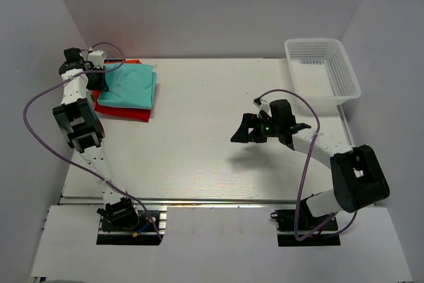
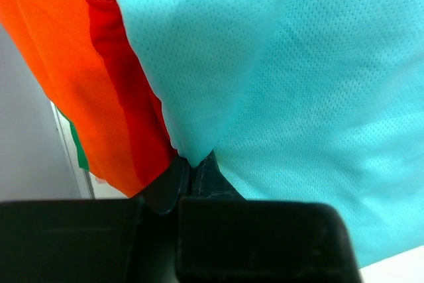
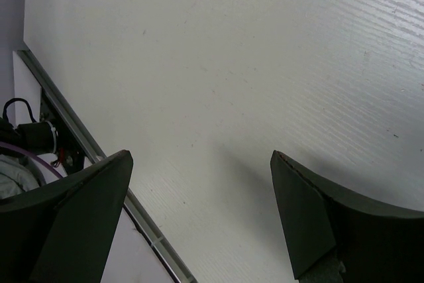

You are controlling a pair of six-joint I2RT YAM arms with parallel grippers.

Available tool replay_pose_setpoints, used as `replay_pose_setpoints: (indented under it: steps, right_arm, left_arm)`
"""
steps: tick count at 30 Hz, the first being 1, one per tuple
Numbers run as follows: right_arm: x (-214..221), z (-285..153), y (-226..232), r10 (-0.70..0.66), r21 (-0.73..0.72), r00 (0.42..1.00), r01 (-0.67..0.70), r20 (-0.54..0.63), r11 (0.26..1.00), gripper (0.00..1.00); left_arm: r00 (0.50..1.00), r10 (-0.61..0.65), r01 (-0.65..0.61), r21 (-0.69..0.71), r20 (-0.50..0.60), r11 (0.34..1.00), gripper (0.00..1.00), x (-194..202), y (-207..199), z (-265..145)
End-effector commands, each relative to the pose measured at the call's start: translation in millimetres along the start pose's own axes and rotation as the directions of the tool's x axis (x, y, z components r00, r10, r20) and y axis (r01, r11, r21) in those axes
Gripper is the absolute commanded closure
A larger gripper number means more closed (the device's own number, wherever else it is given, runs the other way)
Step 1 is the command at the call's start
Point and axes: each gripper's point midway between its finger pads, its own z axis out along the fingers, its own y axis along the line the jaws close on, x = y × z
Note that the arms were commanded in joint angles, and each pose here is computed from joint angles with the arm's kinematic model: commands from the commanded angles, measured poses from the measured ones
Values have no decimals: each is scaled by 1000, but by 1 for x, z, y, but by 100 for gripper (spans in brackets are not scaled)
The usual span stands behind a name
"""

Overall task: Fold and stack the t-shirts
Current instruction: Put the neatly folded tshirt into the corner of the board with the left arm

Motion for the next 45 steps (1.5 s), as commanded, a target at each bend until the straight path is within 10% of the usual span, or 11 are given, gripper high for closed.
replay_pose_setpoints:
  steps: [1,4,8,24,31,45]
  right_arm:
    - [-23,0,14,-40,-46,998,42,53,998,10]
    - [-24,1,15,-42,-50,998,45,52,998,10]
    - [-22,3,14,-38,-53,998,40,40,998,10]
    - [-28,14,15,-26,-78,1000,27,18,997,10]
    - [-29,18,16,-14,-92,1000,15,13,996,10]
    - [-31,23,15,-4,-105,1000,5,1,994,10]
  left_arm:
    - [990,33,-32,-10,139,999,100,-44,1,-43]
    - [990,39,-31,-61,133,998,7,-49,12,-46]
    - [995,8,-1,-75,97,997,0,-38,22,-36]
    - [999,-18,17,22,40,1000,8,-15,19,16]
    - [998,-25,23,28,64,999,100,-23,14,17]
    - [930,-30,41,-23,366,999,100,-103,21,-73]
